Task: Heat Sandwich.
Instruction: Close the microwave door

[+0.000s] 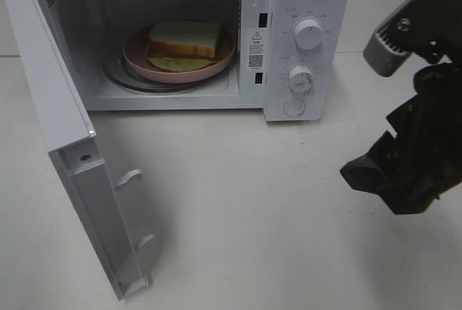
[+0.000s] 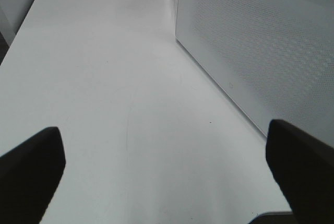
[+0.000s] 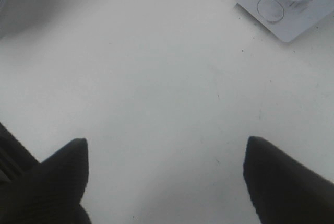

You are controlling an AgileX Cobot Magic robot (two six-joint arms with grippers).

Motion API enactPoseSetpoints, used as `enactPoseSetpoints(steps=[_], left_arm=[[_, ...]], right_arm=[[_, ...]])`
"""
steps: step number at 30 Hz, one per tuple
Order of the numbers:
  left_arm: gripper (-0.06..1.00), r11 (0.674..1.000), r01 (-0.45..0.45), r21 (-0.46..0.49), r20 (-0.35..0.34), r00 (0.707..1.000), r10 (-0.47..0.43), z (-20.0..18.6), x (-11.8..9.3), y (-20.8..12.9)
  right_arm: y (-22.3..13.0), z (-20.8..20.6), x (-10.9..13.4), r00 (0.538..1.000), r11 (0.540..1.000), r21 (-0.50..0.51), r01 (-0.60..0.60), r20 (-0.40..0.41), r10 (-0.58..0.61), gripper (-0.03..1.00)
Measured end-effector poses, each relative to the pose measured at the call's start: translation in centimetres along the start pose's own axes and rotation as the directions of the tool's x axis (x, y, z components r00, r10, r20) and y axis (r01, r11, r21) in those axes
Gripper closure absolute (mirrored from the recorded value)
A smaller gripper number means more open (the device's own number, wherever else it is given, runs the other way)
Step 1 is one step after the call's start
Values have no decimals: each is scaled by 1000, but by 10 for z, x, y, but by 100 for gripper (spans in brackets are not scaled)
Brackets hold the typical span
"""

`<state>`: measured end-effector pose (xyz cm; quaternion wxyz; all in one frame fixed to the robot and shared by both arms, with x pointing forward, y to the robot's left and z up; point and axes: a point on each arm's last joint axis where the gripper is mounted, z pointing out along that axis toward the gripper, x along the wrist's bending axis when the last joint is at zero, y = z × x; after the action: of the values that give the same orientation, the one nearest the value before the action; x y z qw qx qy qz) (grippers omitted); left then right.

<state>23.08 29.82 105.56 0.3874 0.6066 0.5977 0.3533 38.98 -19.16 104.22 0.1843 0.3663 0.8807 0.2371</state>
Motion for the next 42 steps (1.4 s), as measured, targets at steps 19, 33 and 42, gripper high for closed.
enactPoseSetpoints(steps=[19, 33, 42], left_arm=[[-5, 1000, 0, 0, 0, 1000, 0, 0, 0, 0], [-5, 1000, 0, 0, 0, 1000, 0, 0, 0, 0], [-5, 1000, 0, 0, 0, 1000, 0, 0, 0, 0]], right_arm=[[-50, -70, 3, 997, 996, 47, -77, -10, 78, 20], [-82, -105, 1, 977, 977, -51, -208, 37, 210, 20], [-125, -99, 0, 912, 930, -106, -351, 185, 365, 21]])
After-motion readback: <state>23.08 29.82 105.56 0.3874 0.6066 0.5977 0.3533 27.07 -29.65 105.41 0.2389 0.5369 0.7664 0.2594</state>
